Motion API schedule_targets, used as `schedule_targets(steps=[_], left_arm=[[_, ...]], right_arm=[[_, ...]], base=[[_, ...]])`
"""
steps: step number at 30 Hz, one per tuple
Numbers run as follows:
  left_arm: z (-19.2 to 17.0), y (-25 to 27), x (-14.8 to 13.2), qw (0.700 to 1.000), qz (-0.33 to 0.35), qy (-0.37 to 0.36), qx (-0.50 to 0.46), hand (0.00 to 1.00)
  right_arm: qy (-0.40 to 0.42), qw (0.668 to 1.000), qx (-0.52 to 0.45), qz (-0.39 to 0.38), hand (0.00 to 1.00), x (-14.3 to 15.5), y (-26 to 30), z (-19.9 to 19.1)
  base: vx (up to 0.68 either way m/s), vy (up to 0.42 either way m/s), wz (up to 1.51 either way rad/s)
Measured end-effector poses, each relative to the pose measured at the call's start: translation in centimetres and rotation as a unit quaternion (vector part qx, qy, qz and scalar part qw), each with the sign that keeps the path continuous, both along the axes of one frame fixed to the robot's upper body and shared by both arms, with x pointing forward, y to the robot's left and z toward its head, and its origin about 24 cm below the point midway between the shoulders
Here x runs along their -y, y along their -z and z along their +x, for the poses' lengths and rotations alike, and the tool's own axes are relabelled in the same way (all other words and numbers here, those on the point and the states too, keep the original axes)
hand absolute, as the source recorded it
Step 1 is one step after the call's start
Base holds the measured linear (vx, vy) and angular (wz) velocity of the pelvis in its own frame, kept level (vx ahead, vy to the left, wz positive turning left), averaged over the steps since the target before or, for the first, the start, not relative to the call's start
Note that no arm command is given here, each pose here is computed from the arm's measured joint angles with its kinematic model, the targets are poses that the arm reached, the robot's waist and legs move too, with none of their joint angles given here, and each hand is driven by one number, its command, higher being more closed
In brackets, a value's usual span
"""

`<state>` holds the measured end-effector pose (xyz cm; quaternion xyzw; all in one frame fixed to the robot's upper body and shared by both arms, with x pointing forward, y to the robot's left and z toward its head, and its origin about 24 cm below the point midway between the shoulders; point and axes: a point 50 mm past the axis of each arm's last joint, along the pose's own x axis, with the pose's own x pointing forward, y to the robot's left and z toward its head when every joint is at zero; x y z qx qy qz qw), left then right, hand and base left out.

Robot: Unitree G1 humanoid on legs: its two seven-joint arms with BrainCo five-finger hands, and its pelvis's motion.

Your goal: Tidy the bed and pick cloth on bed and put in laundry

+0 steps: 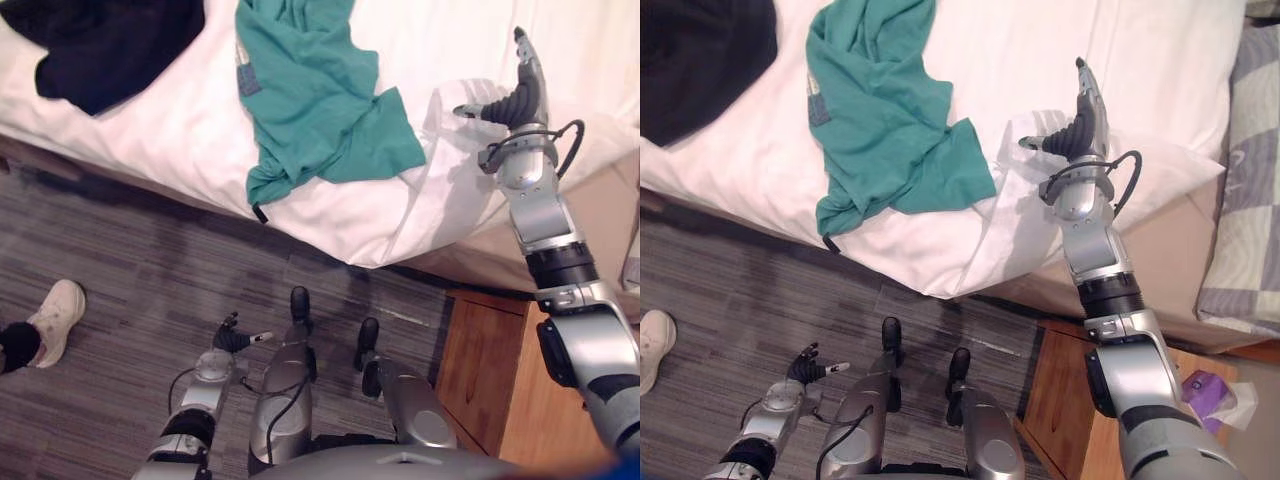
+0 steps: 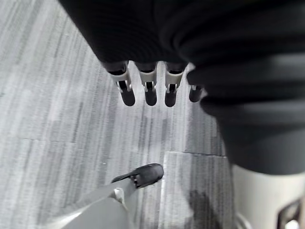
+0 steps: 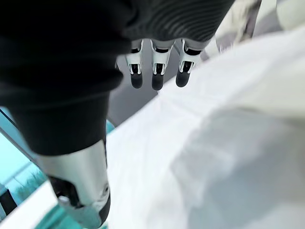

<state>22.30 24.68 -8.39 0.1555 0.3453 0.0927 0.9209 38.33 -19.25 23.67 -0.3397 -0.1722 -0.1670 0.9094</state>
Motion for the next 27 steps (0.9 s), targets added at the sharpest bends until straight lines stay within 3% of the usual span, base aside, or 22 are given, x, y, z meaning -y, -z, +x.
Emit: schedule_targets(steps=[4,6,7,18,21,27], left_arm=[[1.3,-0.5,1.0,1.0,-0.007,0.006,0.011,0.0],[1.6,-0.5,1.4,1.0,-0.004,0.006,0.01,0.0],[1.7,-0.4,1.5,1.0,-0.002,0.012,0.006,0.0],[2.7,-1.0,1.7,1.0,0.011,0.026,0.005,0.0],[2.6,-0.9,1.6,0.999,0.02,0.03,-0.003,0.0],[2.6,-0.9,1.9,0.999,0.02,0.031,-0.002,0.0]], right_arm=[[0.026,0.994,-0.109,-0.013,0.0,1.2,3.4,1.4],[0.033,0.993,-0.115,-0.016,0.0,1.5,3.3,1.6],[0.032,0.992,-0.12,-0.017,1.0,1.6,3.2,1.7],[0.023,0.992,-0.127,0.006,1.0,3.3,2.9,2.0],[0.009,0.989,-0.135,0.053,1.0,3.2,4.3,1.9],[-0.006,0.972,-0.087,0.219,1.0,1.8,8.8,-0.5]], base=[[-0.01,0.037,0.04],[-0.03,0.034,-0.08],[-0.04,0.018,-0.03],[-0.01,0.002,0.04],[0.07,-0.014,-0.12],[0.09,-0.014,-0.27]])
